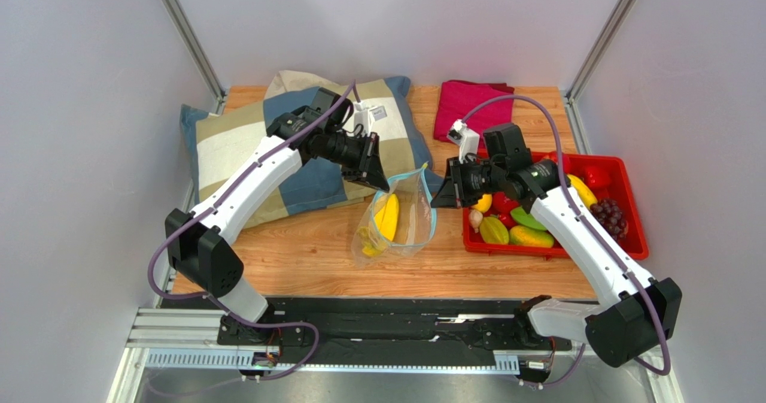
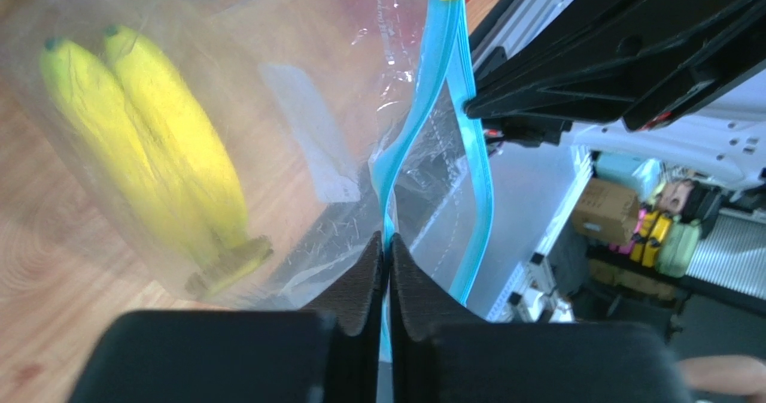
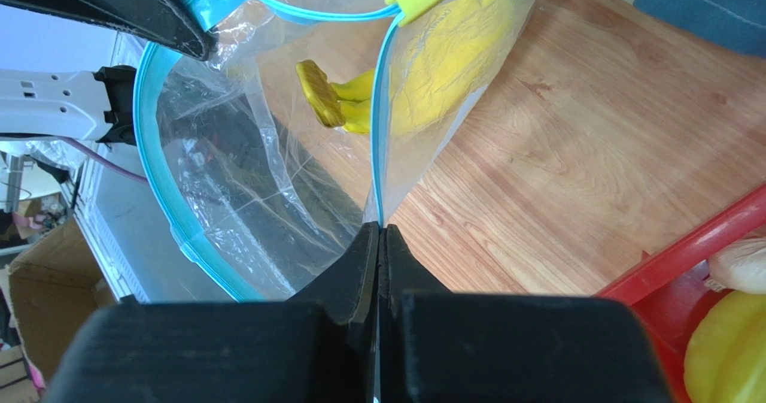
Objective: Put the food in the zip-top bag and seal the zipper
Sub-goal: Adjust the zipper food storage bag at the center of the board, then pick up the fake fruit from the bin, then place the fake fruit in the zipper food storage bag.
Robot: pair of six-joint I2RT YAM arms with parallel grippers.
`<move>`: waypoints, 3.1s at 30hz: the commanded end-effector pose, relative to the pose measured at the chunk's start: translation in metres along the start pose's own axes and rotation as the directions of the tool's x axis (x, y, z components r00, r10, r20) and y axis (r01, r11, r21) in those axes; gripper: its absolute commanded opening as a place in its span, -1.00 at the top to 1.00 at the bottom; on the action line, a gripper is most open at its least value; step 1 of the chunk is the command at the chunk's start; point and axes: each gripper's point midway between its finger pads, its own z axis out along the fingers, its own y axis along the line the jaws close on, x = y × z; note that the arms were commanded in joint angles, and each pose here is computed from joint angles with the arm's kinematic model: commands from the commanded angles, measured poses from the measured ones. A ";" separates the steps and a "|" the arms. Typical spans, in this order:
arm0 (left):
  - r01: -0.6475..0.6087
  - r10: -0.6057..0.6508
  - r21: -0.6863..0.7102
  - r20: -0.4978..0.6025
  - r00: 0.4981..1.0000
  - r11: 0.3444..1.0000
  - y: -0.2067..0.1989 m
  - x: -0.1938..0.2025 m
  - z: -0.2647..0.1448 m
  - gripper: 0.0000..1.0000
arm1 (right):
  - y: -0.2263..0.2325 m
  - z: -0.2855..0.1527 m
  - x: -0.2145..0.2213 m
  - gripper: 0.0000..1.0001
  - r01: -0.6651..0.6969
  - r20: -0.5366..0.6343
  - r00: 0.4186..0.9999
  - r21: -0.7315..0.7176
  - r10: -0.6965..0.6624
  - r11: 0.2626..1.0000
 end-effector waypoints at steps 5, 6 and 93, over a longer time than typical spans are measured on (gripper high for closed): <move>-0.015 0.015 0.048 -0.002 1.000 0.999 -0.014 0.011 -0.010 1.00 | -0.013 -0.020 -0.033 0.91 0.152 0.096 0.982 0.102 -0.161 0.983; 0.004 -0.004 0.052 0.007 1.000 0.999 -0.016 0.010 -0.011 1.00 | -0.021 -0.022 -0.035 0.45 0.156 0.091 0.981 0.136 -0.169 0.978; 0.099 -0.109 0.084 0.126 0.986 0.992 -0.009 -0.045 0.024 1.00 | 0.028 -0.024 -0.053 -0.55 0.491 0.128 0.861 0.041 -0.492 0.870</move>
